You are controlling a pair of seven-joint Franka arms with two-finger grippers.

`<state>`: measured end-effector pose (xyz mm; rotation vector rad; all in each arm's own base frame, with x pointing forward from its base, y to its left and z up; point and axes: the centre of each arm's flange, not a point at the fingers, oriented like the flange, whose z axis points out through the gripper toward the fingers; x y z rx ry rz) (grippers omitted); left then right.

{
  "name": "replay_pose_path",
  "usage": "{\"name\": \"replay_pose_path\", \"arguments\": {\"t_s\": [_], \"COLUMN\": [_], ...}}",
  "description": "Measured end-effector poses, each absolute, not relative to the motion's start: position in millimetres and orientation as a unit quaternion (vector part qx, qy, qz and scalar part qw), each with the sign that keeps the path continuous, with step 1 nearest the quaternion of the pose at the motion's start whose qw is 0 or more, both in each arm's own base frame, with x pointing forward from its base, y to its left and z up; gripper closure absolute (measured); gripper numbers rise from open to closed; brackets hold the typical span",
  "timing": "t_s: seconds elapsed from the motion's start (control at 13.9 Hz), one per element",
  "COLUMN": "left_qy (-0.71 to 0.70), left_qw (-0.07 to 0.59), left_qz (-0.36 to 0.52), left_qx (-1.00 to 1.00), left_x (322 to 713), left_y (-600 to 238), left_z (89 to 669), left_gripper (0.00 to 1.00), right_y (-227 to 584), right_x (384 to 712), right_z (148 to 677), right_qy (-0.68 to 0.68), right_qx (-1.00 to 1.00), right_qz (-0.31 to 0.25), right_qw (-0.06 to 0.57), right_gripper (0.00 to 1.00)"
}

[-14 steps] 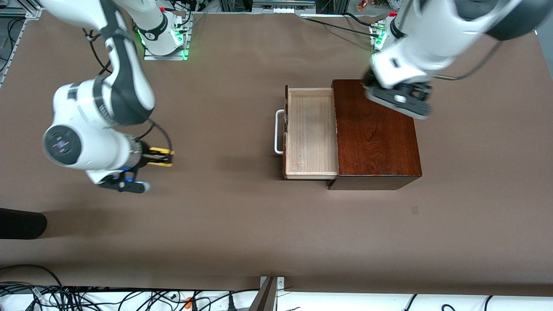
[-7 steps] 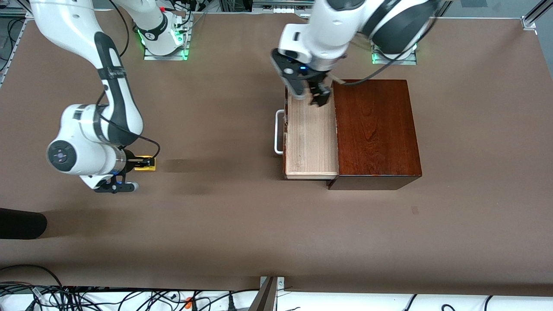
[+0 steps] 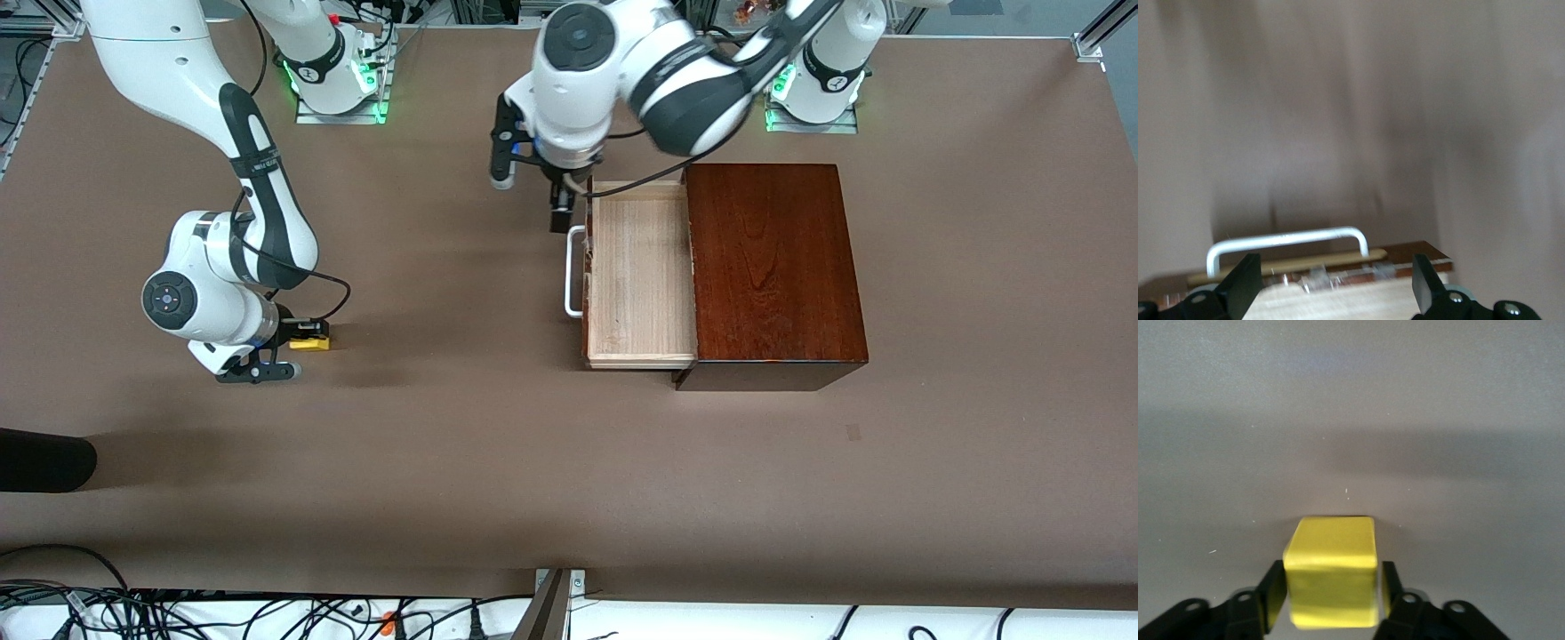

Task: Open drawer, take yellow block, close drawer
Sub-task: 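Lower the block onto the table while the left gripper pushes the drawer, then open and raise the right gripper while the left gripper pushes the drawer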

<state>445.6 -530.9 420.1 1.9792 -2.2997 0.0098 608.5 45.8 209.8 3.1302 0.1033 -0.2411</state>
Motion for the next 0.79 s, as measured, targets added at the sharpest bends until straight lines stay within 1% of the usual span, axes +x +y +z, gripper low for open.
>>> {"name": "replay_pose_path", "arguments": {"t_s": [0.22, 0.36, 0.43, 0.58, 0.79], "left_qy": [-0.782, -0.789, -0.790, -0.792, -0.792], "left_qw": [0.053, 0.040, 0.038, 0.026, 0.007], "left_qz": [-0.005, -0.019, -0.025, -0.033, -0.033], "left_qx": [0.621, 0.613, 0.612, 0.609, 0.610], "left_x": [452.7, 457.1, 458.3, 462.0, 471.8], "left_y": [-541.2, -541.4, -541.2, -538.9, -532.1], "left_z": [372.0, 343.3, 332.4, 318.0, 314.7], "left_gripper": [0.00, 0.00, 0.00, 0.00, 0.00], "right_y": [47.0, 51.4, 53.5, 48.2, 29.3], "right_x": [611.1, 618.9, 625.0, 640.1, 656.9], "right_z": [215.9, 237.1, 256.4, 308.6, 392.6], "right_qy": [0.034, 0.037, 0.038, 0.036, 0.029], "right_qx": [0.997, 0.996, 0.995, 0.994, 0.994], "right_qz": [-0.074, -0.079, -0.086, -0.099, -0.102], "right_qw": [-0.001, -0.007, -0.012, -0.018, -0.020], "right_gripper": [0.00, 0.00, 0.00, 0.00, 0.00]}}
